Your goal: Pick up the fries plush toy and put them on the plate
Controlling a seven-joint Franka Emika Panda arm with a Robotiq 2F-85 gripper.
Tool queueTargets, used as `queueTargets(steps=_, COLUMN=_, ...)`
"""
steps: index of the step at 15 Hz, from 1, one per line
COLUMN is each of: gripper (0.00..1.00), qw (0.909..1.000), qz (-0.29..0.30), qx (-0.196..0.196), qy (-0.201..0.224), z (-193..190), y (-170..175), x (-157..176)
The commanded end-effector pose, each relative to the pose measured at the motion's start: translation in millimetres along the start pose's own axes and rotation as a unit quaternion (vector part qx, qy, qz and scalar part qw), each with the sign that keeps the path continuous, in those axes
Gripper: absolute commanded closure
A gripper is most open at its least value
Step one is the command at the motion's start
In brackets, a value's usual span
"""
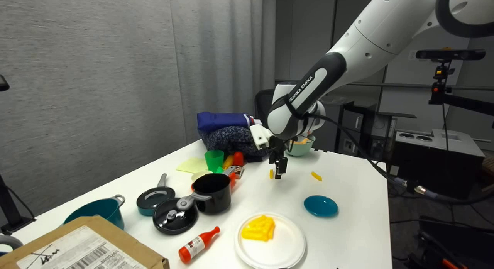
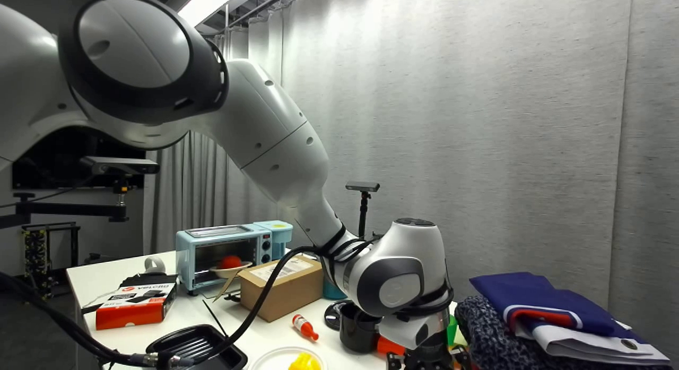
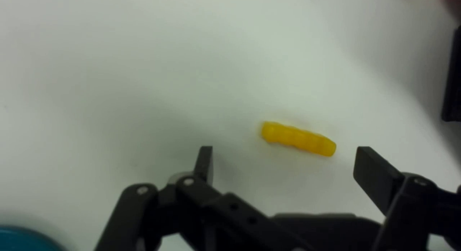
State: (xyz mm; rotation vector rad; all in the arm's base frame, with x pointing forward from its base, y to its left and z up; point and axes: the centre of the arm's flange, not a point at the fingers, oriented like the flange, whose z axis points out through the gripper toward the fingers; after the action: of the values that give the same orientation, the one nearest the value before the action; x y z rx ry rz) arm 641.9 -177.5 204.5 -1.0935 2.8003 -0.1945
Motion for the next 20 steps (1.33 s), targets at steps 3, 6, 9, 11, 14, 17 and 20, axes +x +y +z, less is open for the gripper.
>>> queueTargets(steps=3, gripper=0.00, qw=0.9935, qz=0.102, qx=-0.026, qy=-0.042, z=-1, y=-9, x=8)
queueTargets(steps=6, gripper=0.00, qw=0.9847, qz=0.162, qx=-0.038, qy=-0.051, z=0, y=-15, x=14)
queueTargets(steps=9, gripper=0.00, qw=0.9966, qz=0.067, qx=-0.045, qy=-0.018, z=0, y=-21, x=13)
queueTargets(steps=11, gripper=0.00, qw=0.9984, qz=0.017, qx=-0.053, qy=0.010, z=0, y=-27, x=15)
queueTargets(steps=14, gripper=0.00, qw=0.9949, qz=-0.061, qx=-0.077, qy=0.023, z=-4, y=-36, x=11)
queueTargets(steps=17, gripper=0.00, qw=0.9851, qz=-0.137, qx=-0.096, qy=0.040, z=-13, y=-39, x=2)
queueTargets(steps=20, gripper=0.00, qw=0.9844, qz=-0.140, qx=-0.100, qy=0.037, z=-15, y=-25, x=4)
